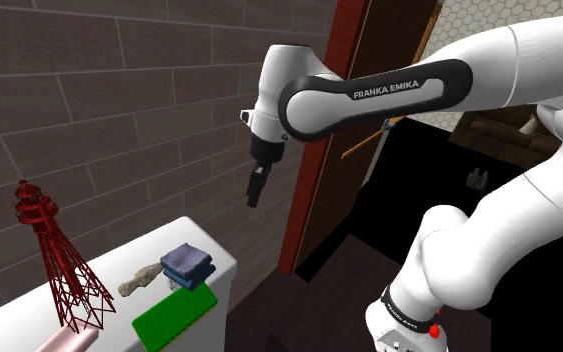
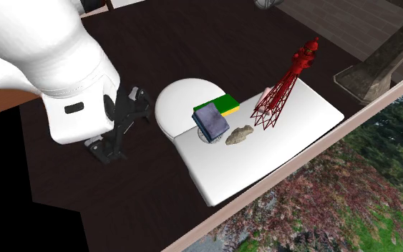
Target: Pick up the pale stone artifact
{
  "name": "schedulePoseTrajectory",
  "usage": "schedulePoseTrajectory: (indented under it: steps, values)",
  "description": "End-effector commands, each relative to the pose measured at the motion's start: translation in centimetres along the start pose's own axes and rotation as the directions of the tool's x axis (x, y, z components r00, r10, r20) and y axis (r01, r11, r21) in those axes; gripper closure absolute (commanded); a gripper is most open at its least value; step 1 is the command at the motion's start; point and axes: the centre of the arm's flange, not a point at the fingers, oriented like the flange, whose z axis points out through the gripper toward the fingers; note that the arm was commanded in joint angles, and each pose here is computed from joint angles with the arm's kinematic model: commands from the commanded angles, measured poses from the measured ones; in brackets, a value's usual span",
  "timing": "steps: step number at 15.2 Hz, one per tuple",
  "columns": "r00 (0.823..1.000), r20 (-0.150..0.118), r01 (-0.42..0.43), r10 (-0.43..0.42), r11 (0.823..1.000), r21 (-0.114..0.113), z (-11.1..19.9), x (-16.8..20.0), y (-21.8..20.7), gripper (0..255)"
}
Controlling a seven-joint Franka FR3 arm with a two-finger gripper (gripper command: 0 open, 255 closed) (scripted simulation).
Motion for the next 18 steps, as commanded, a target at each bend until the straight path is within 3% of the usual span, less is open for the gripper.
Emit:
schedulePoseTrajectory:
  steps: [1,9,13,18]
  values:
    - [0.999,-0.016,0.05,-0.05,0.999,0.0,1.2,1.9,-1.2,0]
    - [0.967,-0.074,0.244,-0.244,0.97,-0.012,5.6,8.2,-7.5,0]
    - [0.936,-0.101,0.337,-0.337,0.941,-0.021,7.6,11.0,-11.0,0]
    - [0.883,-0.134,0.449,-0.449,0.893,-0.037,10.1,14.0,-15.8,0]
